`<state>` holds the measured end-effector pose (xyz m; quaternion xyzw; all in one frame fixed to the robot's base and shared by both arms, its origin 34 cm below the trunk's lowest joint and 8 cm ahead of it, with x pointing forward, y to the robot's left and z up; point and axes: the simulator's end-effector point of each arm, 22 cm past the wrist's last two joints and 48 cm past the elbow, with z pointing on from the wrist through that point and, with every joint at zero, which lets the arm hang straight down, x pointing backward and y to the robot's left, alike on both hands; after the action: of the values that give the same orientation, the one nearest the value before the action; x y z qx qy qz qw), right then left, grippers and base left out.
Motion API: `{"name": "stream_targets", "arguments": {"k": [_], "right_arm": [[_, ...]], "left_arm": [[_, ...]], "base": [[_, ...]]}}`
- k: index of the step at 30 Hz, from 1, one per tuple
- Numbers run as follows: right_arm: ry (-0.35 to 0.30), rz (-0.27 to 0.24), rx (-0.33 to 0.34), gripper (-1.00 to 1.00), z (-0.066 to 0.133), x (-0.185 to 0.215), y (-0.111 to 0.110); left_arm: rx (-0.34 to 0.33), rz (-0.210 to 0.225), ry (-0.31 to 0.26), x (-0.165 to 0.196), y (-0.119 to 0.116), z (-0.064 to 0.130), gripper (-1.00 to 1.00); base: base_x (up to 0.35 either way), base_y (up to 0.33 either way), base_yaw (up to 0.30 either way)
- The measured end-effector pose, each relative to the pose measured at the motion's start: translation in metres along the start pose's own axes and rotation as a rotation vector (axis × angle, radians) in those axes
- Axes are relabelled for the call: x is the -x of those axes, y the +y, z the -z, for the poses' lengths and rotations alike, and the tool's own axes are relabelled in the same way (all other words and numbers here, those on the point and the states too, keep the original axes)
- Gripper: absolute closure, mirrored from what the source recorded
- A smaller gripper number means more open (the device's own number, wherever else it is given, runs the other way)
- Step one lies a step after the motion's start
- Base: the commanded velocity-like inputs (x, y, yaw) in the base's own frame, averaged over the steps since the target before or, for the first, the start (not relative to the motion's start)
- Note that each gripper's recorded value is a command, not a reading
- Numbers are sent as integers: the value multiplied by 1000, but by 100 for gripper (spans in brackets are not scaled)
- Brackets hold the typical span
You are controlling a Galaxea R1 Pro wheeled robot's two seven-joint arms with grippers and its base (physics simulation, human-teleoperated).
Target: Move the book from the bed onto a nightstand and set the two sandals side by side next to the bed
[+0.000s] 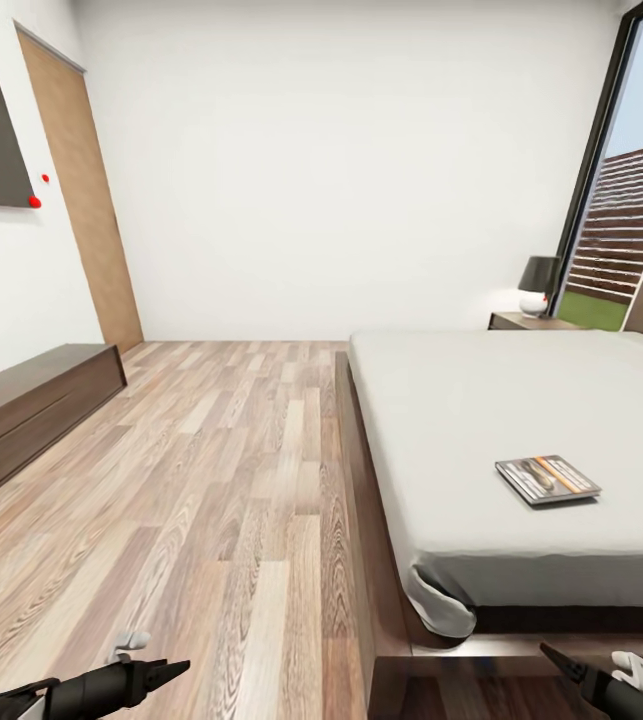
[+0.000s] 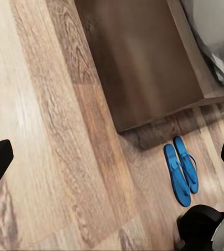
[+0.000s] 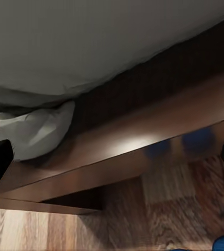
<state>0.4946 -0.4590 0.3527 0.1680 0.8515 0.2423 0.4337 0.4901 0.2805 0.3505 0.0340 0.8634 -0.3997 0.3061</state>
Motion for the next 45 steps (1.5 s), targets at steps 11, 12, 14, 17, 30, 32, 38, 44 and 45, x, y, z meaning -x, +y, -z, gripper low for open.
{"name": "stream_targets", "arguments": {"k": [11, 12, 14, 17, 30, 32, 38, 44, 45], "right_arm": [[-14, 5, 8, -100, 6, 19, 13], [-14, 5, 8, -100, 7, 21, 15], [-13, 4, 8, -100, 8, 24, 17], [-13, 4, 8, -100, 10, 30, 21], [-14, 5, 9, -100, 19, 53, 38], [-13, 5, 9, -100, 20, 57, 41], [-13, 4, 8, -100, 24, 67, 48], [-13, 4, 9, -100, 28, 77, 56], [-13, 4, 9, -100, 29, 79, 57]], "left_arm": [[-4, -11, -11, 18, -14, 7, -100], [-4, -11, -11, 20, -15, 8, -100], [-4, -11, -11, 23, -18, 10, -100], [-4, -11, -11, 29, -22, 12, -100], [-4, -11, -11, 50, -39, 23, -100], [-4, -11, -11, 54, -41, 24, -100], [-4, -11, -11, 64, -49, 29, -100], [-4, -10, -10, 73, -57, 34, -100], [-4, -10, -10, 75, -58, 35, -100]], "base": [[0, 0, 0], [0, 0, 0], [0, 0, 0], [0, 0, 0], [0, 0, 0], [0, 0, 0], [0, 0, 0], [0, 0, 0], [0, 0, 0]]}}
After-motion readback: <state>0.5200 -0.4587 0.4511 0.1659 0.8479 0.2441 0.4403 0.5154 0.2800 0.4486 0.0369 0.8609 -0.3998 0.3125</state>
